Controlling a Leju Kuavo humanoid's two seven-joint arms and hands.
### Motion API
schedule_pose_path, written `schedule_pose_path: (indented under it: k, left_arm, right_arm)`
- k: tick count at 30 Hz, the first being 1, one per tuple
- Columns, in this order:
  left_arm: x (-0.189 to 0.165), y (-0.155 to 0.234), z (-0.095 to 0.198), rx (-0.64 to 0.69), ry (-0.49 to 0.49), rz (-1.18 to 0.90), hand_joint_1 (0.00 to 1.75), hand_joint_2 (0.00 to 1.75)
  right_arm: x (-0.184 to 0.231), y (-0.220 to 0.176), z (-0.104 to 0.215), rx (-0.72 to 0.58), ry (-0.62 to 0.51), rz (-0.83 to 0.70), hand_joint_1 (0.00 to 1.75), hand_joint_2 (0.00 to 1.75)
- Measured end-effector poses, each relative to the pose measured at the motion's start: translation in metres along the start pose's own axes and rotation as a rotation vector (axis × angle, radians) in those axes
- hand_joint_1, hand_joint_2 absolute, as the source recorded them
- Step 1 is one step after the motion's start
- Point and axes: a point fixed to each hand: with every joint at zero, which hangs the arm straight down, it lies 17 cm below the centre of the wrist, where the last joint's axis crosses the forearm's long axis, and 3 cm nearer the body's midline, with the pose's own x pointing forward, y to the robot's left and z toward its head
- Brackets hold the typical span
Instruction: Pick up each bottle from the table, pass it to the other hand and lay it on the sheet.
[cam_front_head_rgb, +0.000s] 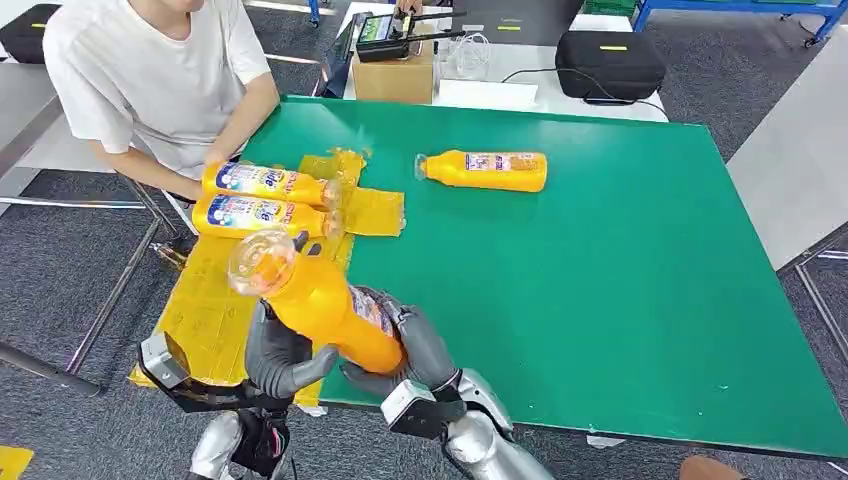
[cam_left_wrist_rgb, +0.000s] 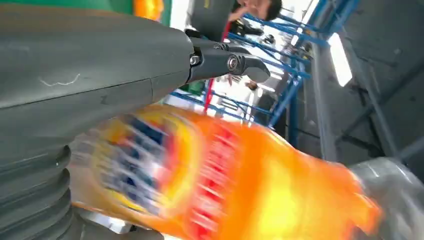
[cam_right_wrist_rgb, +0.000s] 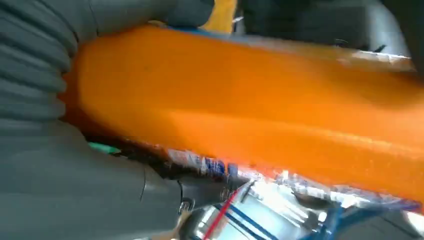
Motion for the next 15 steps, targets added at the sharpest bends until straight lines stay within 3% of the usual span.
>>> schedule_pose_path:
  k: [9, 15]
  left_arm:
    - [0.010, -0.013, -0.001, -0.059, -0.012, -0.015, 0.00, 1.75]
    - [-0.006, -0.011, 0.002, -0.064, 0.058, -0.074, 0.00, 1.75]
  right_arm:
    - [-0.017, -0.009, 0.014, -0.049, 0.073, -0.040, 1.75, 1.75]
    - [-0.019, -0.012, 0.014, -0.057, 0.075, 0.002, 1.75, 1.75]
